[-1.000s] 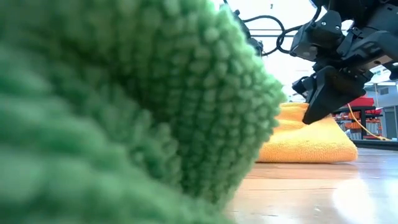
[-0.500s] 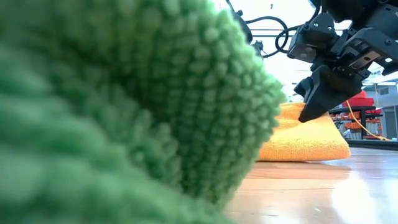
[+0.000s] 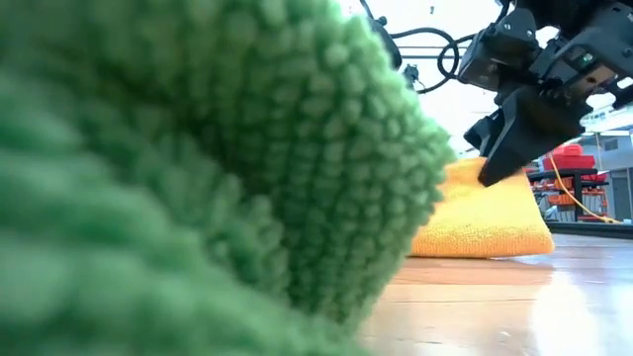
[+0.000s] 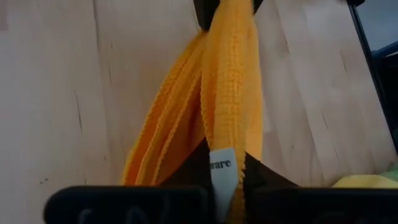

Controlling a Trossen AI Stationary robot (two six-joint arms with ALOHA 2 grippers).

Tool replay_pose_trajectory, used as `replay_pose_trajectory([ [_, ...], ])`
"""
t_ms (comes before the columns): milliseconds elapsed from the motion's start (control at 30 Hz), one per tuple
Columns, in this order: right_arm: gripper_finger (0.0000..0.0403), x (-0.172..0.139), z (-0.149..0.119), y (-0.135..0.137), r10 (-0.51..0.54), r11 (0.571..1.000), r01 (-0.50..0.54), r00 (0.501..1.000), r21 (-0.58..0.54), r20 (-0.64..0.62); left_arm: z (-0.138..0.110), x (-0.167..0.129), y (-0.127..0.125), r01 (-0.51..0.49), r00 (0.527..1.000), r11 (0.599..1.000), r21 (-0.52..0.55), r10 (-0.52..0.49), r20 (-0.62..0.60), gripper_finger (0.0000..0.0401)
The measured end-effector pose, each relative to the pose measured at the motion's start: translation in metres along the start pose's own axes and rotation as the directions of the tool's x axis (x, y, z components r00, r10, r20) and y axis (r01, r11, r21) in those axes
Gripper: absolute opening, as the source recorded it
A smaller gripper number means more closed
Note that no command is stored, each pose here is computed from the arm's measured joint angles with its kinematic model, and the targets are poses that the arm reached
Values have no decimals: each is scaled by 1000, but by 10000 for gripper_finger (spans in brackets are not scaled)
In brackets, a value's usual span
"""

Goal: Fold microfiber towels
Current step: Fold the orange towel

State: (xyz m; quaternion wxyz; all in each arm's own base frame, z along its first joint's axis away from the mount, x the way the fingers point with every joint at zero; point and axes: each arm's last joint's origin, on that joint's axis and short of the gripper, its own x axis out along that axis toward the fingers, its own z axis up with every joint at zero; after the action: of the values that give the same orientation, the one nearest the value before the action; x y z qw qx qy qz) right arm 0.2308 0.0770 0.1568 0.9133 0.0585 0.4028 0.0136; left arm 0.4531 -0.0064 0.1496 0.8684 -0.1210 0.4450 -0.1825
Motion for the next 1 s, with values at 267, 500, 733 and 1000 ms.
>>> replay_pose_trajectory([
  [267,216,-11,17,-10,-13,996,6,997,88,75,-1,0,0,-1,1000,1000,-21,1,-12,12],
  [500,286,8,11,-19,-44,985,39,999,169,22,-1,0,-1,-1,1000,999,-33,1,-12,26],
  [733,293,26,8,-15,24,988,-25,1000,155,8,-1,0,0,-2,1000,998,-60,2,-13,13],
  [1000,285,9,18,-16,42,991,-51,996,124,74,-2,-2,5,-10,1000,997,-79,8,-20,24],
])
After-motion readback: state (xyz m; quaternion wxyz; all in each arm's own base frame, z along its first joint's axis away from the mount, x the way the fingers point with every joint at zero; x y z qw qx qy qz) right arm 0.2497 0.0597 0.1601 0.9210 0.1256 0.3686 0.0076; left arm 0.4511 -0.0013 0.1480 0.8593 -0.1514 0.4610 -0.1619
